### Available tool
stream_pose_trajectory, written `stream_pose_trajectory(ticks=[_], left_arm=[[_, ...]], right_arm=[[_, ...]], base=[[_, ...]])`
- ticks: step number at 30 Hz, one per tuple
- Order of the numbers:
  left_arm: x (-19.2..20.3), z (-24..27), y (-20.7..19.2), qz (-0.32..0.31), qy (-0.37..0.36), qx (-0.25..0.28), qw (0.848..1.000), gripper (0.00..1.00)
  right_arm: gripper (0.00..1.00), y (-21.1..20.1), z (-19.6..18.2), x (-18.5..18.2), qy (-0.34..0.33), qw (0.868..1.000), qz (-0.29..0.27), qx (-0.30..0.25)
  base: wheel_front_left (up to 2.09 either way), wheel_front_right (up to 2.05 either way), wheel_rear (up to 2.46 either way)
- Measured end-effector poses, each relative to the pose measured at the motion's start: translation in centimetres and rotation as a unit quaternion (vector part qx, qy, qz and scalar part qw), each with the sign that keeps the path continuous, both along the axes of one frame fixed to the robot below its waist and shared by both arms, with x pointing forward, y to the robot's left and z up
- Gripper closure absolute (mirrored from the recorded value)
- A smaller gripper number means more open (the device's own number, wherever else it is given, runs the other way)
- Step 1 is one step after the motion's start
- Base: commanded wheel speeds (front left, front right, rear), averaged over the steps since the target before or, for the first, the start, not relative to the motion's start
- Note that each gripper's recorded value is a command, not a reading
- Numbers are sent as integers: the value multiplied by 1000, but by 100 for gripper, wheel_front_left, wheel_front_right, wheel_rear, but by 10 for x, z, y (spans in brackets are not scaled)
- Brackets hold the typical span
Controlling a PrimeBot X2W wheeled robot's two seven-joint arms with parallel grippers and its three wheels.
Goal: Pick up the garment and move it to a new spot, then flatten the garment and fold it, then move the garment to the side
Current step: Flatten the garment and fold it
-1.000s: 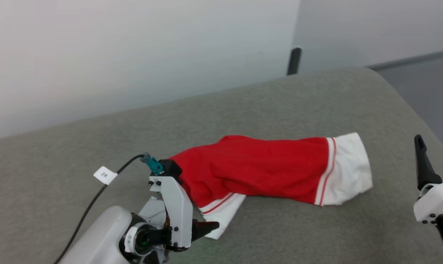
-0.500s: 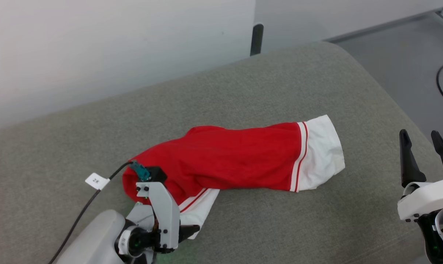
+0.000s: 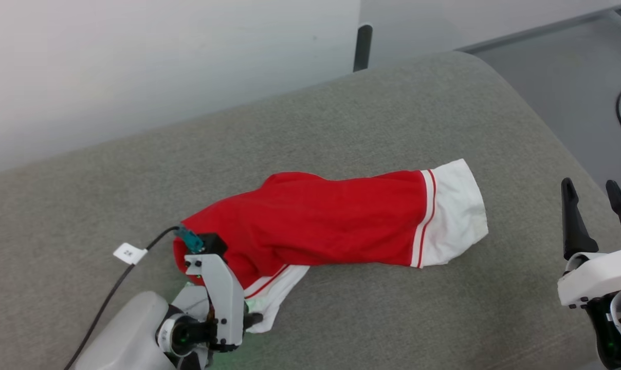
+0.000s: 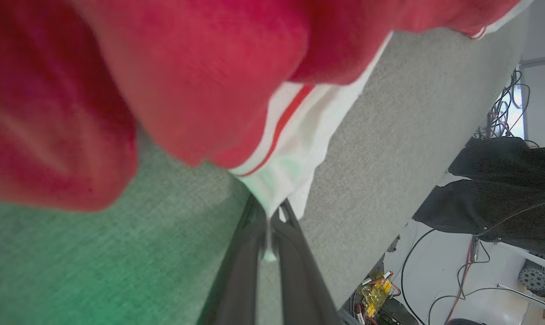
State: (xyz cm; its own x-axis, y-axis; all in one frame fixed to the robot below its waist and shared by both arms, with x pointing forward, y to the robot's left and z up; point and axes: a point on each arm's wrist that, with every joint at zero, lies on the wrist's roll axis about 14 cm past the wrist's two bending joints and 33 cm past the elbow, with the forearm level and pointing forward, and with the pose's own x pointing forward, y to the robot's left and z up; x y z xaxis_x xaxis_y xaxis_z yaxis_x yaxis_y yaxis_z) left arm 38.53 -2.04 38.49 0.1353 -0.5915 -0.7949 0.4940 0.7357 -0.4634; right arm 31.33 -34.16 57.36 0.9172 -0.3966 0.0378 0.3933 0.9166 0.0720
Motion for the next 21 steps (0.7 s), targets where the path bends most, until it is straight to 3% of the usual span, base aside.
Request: stream_pose_trajectory(ticks=[10, 21], left_arm=[[38, 35, 77, 61, -87, 53, 993, 100], [52, 87, 174, 145, -177, 109, 967, 100]], right_arm=[[0, 14, 1, 7, 4, 1000, 31, -1], [0, 50, 5, 27, 5, 996, 94, -4]], base=[[0, 0, 0], [0, 0, 0]])
